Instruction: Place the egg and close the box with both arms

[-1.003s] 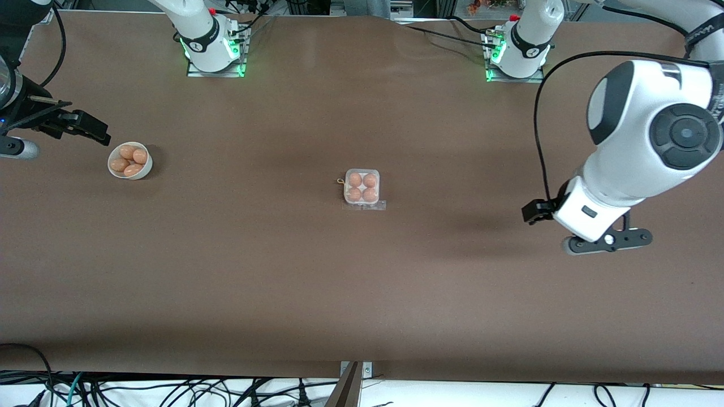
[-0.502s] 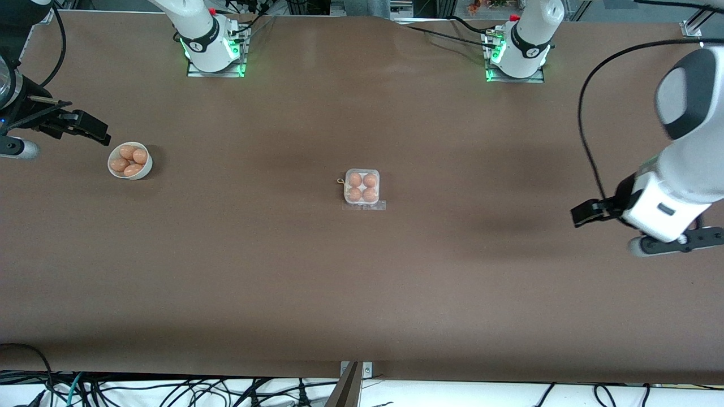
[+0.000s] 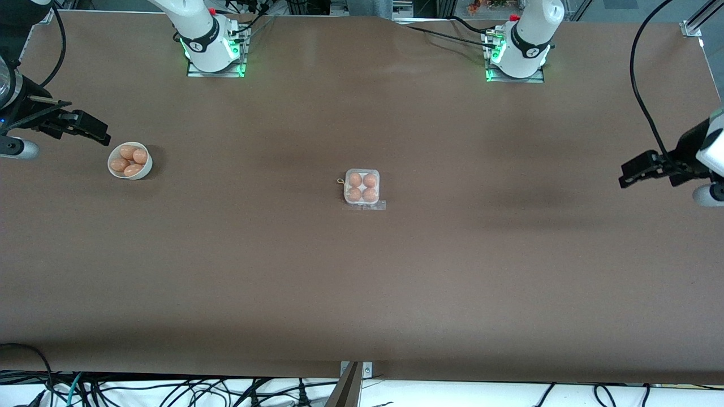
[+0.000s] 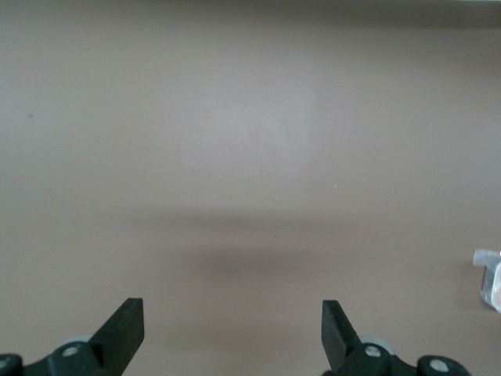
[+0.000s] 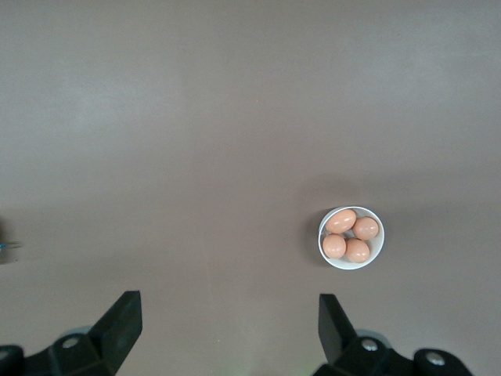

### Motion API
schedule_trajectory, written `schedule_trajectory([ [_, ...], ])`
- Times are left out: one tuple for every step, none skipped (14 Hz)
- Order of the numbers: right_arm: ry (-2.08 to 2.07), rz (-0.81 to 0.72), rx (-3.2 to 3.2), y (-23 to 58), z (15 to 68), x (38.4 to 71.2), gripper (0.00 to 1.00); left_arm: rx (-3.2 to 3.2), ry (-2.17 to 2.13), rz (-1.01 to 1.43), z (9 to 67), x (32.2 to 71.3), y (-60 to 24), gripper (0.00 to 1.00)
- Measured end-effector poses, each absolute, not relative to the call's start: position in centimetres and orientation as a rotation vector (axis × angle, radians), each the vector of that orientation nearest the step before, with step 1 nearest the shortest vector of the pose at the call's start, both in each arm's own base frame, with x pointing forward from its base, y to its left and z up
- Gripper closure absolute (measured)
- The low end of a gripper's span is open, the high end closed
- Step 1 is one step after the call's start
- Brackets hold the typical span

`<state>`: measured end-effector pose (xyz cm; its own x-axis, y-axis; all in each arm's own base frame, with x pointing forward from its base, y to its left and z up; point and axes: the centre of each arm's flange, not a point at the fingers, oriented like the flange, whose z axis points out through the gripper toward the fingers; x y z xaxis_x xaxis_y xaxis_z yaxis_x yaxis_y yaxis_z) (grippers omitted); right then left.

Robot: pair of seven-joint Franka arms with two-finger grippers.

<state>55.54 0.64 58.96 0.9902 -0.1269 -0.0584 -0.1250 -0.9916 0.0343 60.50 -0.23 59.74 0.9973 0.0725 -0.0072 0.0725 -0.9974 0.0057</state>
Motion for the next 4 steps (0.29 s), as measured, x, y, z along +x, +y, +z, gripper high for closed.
schedule_trajectory([
  [-0.196, -0.094, 3.103, 0.6, 59.0, 55.5, 0.0, 3.131, 0.104, -0.026, 59.6, 59.7, -0.5, 0.0],
  [-0.196, -0.094, 3.103, 0.6, 59.0, 55.5, 0.0, 3.13, 0.097, -0.04, 59.5, 58.9, -0.8, 0.0],
  [-0.196, -0.094, 3.103, 0.6, 59.0, 55.5, 0.0, 3.129, 0.093, -0.055, 59.3, 58.3, -0.9, 0.0],
  [-0.196, -0.094, 3.103, 0.6, 59.0, 55.5, 0.0, 3.128, 0.092, -0.069, 59.0, 57.7, -0.9, 0.0],
])
